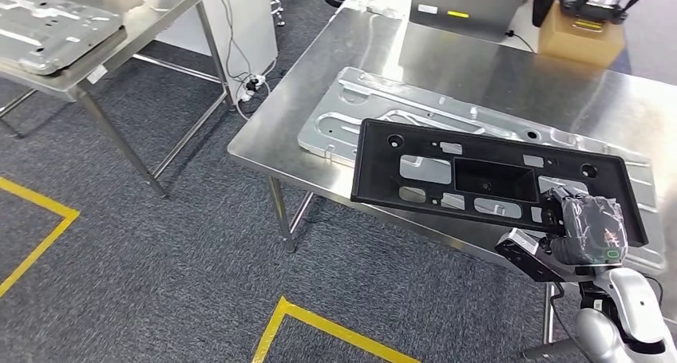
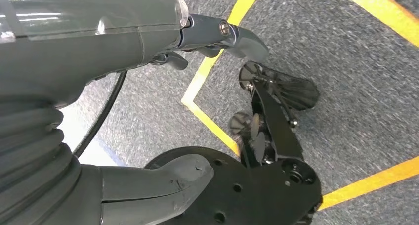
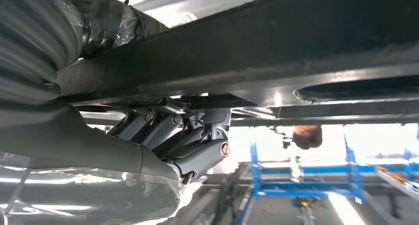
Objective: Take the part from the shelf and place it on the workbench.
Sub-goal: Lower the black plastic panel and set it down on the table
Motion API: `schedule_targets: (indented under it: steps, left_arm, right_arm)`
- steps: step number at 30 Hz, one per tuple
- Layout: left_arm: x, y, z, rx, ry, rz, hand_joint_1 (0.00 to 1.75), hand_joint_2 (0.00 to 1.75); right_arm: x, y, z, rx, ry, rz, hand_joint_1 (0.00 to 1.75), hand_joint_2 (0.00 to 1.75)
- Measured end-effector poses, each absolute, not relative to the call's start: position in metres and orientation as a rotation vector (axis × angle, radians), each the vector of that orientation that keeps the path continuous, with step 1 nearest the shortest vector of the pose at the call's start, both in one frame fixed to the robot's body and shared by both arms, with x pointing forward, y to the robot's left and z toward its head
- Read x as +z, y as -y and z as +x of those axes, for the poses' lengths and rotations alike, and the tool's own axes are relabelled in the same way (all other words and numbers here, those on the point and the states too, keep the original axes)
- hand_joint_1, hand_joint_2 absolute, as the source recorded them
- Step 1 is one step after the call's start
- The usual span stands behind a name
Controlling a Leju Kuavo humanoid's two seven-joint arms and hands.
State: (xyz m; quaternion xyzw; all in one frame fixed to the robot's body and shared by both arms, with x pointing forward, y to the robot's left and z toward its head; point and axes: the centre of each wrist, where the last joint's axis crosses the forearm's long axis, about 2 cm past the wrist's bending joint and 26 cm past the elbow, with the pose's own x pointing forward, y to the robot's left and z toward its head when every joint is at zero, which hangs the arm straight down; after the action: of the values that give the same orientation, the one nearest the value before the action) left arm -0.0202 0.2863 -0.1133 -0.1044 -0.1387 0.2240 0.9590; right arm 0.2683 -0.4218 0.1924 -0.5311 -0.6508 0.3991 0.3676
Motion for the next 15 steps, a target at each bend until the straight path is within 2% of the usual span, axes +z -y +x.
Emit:
schedule_targets:
  steps: [15]
  left_arm:
    - [-0.113, -0.286, -0.016, 0.442, 0.277, -0.231, 0.0, 1.75]
  right_arm:
    - [0.19, 0.424, 0.286, 1.028, 1.623, -1.382, 1.75, 1.75]
